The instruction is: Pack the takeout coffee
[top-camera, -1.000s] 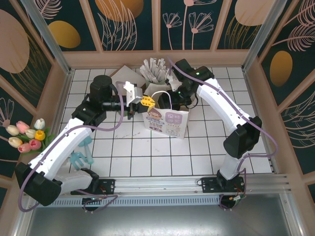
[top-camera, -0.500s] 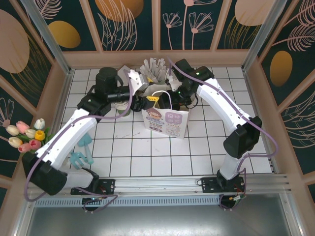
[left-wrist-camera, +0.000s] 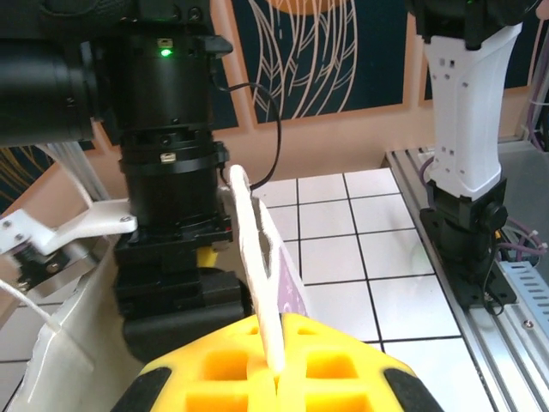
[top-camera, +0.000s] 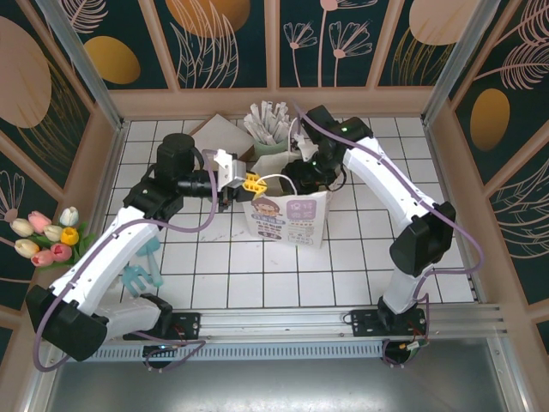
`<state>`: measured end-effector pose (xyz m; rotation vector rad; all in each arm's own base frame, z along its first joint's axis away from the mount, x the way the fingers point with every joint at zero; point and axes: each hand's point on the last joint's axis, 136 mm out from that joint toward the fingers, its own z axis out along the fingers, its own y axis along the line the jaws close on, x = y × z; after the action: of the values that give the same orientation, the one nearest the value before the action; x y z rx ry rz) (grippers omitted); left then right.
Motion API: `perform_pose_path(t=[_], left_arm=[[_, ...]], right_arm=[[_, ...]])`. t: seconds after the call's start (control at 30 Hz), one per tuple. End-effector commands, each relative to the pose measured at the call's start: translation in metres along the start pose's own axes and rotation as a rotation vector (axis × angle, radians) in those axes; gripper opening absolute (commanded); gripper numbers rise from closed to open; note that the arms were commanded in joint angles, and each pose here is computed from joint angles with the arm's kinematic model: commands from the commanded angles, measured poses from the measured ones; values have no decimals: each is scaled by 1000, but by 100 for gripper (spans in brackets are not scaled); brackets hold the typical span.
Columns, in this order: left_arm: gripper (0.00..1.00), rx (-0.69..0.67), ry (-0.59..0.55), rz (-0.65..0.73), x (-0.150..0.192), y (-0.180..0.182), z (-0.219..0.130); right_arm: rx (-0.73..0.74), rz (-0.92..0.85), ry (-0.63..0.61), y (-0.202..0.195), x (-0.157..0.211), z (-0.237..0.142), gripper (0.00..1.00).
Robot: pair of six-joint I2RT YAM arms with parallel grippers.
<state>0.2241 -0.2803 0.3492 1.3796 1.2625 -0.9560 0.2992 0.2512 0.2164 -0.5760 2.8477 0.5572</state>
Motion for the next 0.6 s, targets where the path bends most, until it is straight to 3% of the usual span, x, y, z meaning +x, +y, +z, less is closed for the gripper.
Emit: perform_pose_path(t=[0.0, 0.13, 0.17, 0.23, 0.33, 0.43, 0.57], left_arm=[[2, -25, -19, 30, -3, 7, -3], [7, -37, -34, -20, -4, 20, 3], [13, -48, -27, -34, -4, 23, 4], [43, -67, -22, -45, -4, 24, 2], [72, -110, -31, -37, -3, 19, -9], [97, -288, -52, -90, 2, 40, -33], [99, -533, -98, -240, 5, 82, -65]], right_arm=[[18, -74, 32, 6, 17, -4, 53], [48, -172, 103, 12, 35, 11, 54], [58, -179, 112, 11, 37, 14, 53], [68, -196, 108, 12, 37, 15, 54], [82, -224, 102, 14, 34, 16, 53], [92, -247, 89, 16, 31, 15, 54], [92, -261, 50, 20, 23, 9, 53]])
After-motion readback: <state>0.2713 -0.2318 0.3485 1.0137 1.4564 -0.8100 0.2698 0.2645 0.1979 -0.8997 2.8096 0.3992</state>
